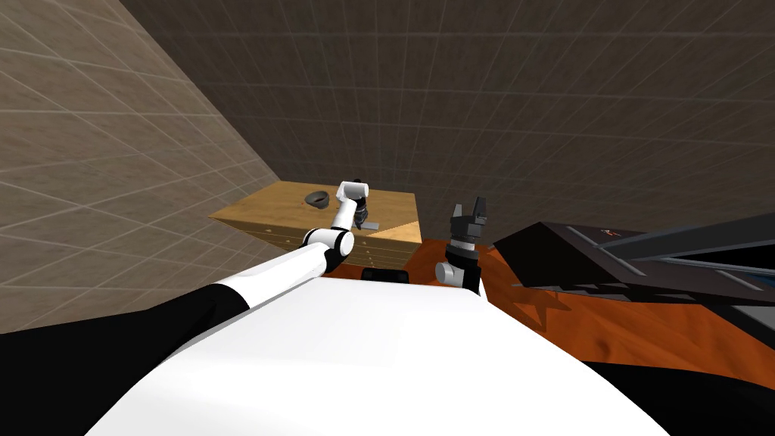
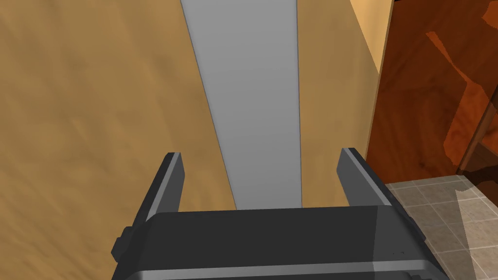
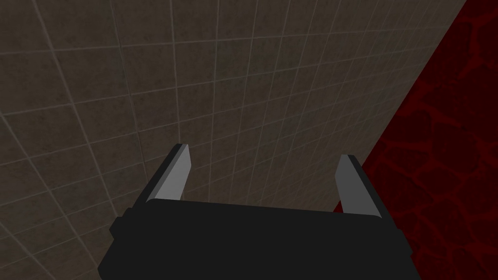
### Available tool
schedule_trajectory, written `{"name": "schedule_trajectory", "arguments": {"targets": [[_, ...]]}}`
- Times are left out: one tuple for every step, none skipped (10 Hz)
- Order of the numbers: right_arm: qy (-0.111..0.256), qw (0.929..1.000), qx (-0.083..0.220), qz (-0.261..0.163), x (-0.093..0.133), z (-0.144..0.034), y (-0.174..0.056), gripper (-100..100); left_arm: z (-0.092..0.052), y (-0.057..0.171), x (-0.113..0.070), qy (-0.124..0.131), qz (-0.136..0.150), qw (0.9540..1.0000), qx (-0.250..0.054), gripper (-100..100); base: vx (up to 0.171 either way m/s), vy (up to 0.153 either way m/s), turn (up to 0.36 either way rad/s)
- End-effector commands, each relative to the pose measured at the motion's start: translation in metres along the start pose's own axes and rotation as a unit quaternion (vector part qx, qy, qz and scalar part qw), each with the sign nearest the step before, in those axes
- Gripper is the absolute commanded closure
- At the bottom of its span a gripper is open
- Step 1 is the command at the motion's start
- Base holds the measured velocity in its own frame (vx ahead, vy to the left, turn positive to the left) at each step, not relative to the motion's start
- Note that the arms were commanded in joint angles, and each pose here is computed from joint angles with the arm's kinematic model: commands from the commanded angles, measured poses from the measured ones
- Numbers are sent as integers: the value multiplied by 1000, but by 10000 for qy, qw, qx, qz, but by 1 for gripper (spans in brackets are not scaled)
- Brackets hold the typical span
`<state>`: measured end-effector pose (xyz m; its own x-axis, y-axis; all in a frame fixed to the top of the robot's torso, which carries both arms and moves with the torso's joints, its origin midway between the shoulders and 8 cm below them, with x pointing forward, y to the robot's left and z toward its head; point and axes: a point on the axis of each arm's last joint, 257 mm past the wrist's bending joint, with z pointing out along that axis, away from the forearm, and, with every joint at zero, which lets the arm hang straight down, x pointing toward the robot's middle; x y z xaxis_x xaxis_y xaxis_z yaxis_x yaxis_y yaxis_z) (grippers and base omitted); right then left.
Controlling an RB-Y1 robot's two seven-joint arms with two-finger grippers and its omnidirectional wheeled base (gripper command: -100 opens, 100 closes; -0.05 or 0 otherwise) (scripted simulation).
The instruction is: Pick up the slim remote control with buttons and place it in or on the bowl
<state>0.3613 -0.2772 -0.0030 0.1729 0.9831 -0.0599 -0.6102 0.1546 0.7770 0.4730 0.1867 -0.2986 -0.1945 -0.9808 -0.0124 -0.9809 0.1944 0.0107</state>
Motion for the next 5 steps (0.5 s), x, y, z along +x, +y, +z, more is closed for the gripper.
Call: {"name": "schedule_trajectory", "arguments": {"targets": [[0,10000,0,0,0,0,0,0,0,0,0,0,0,10000,0,0,4,6,2],[0,10000,0,0,0,0,0,0,9,0,0,-5,-2,10000,9,-100,0,0,0],[0,10000,0,1,0,0,0,0,14,1,0,-6,-3,10000,12,-100,0,0,0],[0,10000,0,1,0,0,0,0,18,1,0,-8,-4,10000,16,-100,0,0,0],[0,10000,0,1,0,0,0,0,16,2,1,-6,-3,10000,4,-100,0,0,0]]}}
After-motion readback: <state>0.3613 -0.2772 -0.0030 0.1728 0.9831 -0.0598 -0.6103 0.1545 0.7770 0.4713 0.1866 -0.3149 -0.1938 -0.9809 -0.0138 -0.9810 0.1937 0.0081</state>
